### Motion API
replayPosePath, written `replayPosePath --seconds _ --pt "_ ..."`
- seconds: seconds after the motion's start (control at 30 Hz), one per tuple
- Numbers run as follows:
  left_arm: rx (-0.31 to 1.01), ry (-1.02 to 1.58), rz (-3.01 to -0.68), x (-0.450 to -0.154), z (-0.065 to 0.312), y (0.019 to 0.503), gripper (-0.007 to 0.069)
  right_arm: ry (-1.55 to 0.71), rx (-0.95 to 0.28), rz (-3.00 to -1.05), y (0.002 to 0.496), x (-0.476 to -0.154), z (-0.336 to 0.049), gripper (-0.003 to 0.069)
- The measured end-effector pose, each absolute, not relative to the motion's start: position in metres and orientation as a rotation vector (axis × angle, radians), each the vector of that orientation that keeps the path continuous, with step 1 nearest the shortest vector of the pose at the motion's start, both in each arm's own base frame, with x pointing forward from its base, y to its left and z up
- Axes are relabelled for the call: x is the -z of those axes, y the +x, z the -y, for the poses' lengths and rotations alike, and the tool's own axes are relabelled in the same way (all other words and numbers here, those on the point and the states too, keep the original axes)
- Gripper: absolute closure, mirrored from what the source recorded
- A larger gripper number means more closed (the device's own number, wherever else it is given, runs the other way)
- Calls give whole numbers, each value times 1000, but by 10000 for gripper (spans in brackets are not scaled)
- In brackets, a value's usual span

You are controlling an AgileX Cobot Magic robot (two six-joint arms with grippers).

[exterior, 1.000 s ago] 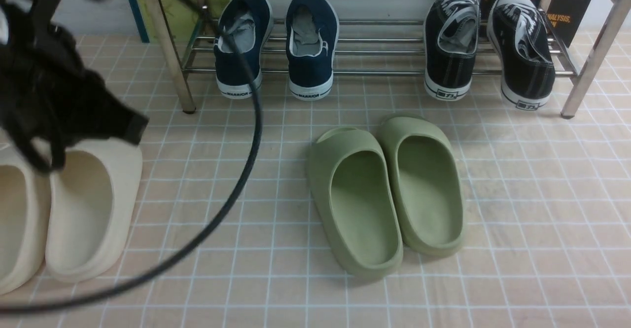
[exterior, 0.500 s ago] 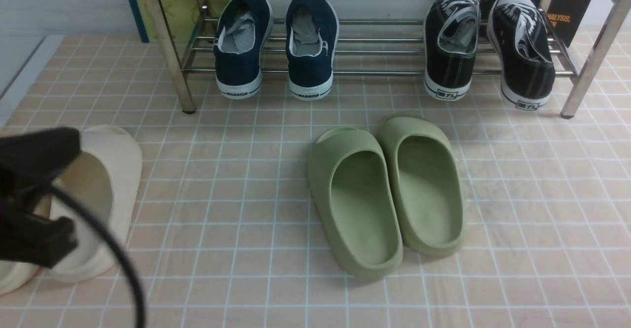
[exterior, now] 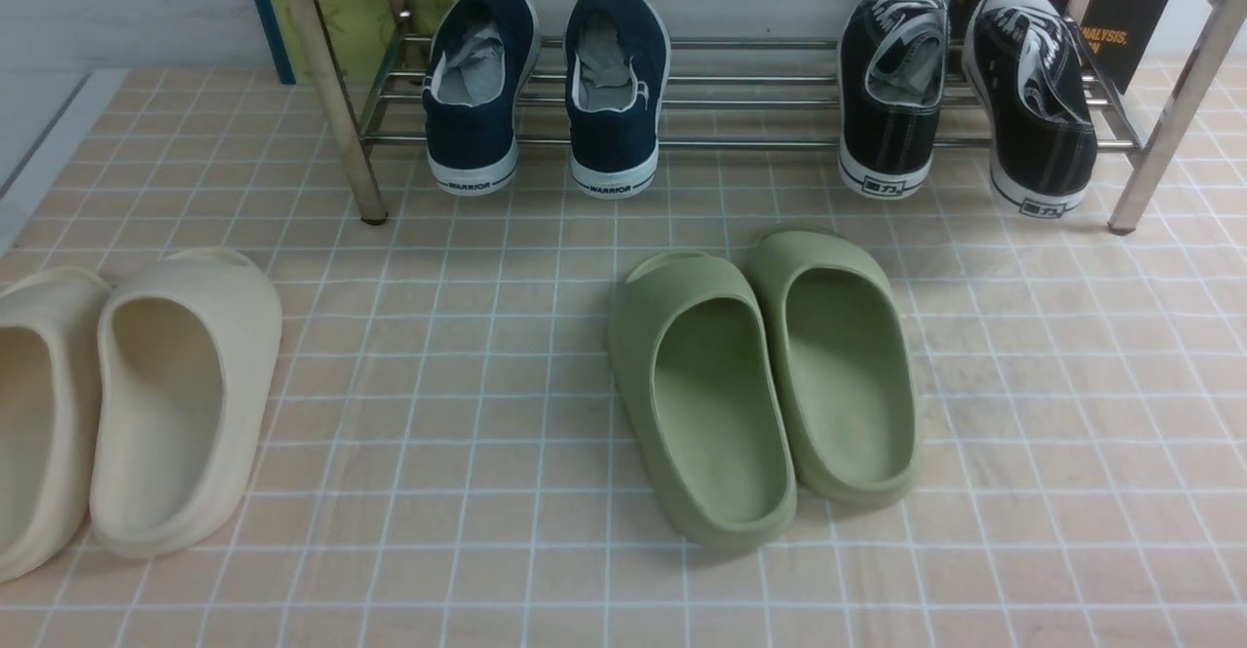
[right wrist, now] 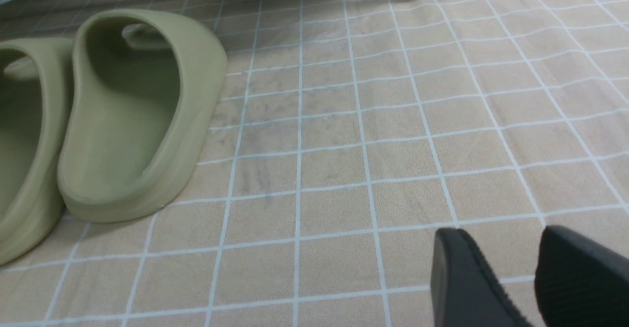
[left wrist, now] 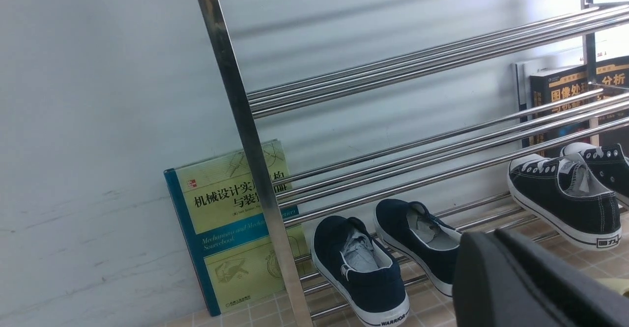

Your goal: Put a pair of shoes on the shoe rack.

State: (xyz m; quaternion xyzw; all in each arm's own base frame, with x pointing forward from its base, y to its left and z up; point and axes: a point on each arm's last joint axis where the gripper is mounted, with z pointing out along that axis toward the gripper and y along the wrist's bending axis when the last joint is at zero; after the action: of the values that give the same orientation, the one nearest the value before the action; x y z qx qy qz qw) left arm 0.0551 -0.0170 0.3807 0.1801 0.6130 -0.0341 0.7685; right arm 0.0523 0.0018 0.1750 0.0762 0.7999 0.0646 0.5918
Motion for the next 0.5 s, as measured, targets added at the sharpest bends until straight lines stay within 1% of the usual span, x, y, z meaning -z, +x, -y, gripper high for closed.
replayPosePath --seconds 0.37,0.47,0.5 --pt "74 392 -1330 -380 17 55 587 177 -149 -1861 52 -175 -2 420" --pt "81 399 -1317 -373 19 58 584 177 -150 -1861 52 -175 -2 420" --pt "85 409 -1314 -363 21 61 582 177 -150 -1861 52 -175 -2 420"
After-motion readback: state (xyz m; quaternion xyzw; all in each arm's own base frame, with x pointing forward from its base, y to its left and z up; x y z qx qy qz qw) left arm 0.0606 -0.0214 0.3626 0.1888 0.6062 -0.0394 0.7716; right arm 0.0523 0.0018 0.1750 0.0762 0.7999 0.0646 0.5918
